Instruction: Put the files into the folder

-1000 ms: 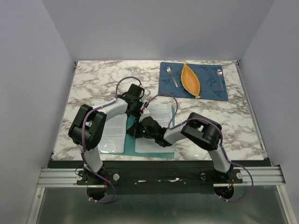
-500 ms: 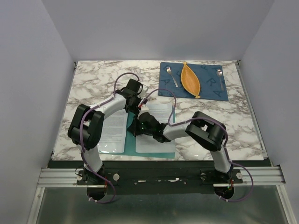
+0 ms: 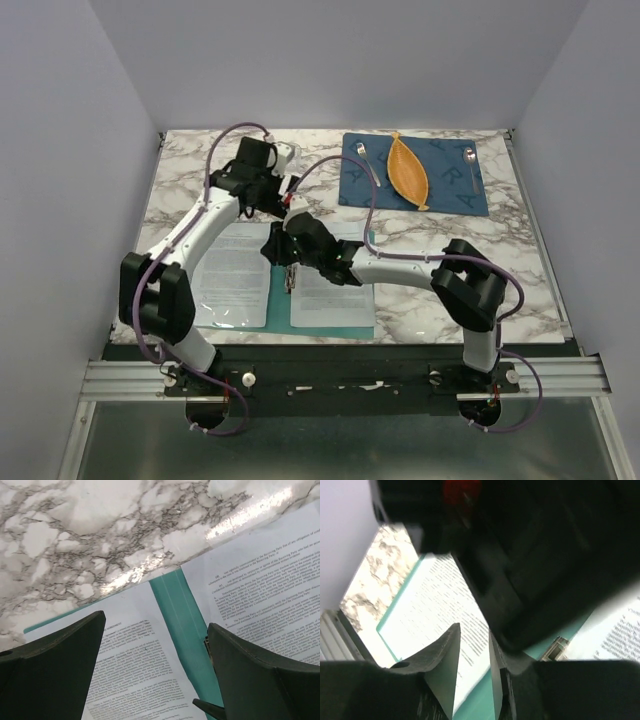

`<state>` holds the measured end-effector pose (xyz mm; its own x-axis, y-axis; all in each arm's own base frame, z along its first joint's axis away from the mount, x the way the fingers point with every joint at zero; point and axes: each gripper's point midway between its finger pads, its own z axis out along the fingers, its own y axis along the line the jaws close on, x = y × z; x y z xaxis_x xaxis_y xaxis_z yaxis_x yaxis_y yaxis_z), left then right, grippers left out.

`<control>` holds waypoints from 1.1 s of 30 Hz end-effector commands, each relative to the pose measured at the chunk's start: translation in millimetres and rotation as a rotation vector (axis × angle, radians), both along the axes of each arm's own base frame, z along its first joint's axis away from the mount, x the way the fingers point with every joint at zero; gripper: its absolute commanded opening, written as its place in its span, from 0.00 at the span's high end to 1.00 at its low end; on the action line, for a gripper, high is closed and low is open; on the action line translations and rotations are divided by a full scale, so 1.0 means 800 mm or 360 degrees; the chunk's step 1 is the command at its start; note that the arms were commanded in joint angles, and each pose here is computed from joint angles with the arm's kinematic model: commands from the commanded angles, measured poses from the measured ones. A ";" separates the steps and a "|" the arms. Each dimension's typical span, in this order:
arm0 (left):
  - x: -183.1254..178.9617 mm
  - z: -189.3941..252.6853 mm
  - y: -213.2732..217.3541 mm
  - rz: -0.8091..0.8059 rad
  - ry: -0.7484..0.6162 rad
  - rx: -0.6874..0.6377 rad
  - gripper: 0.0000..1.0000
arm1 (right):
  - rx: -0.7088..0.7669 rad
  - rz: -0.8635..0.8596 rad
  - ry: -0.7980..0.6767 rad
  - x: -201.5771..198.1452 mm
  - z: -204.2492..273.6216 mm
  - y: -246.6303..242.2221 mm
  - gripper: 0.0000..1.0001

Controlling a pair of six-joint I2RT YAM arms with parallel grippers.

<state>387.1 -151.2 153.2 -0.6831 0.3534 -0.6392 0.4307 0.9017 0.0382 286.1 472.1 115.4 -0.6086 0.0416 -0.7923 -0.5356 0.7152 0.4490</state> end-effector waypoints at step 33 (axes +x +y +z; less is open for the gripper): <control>-0.119 -0.075 0.270 0.0165 0.0351 -0.0554 0.01 | -0.0850 -0.0205 0.0603 -0.046 -0.096 -0.037 0.53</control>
<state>304.2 67.7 104.2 -0.8392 0.0129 -0.5436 0.2158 0.9255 -0.3111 257.5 439.4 46.4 -0.8562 -0.1941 -0.4788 -0.3199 0.9269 0.1963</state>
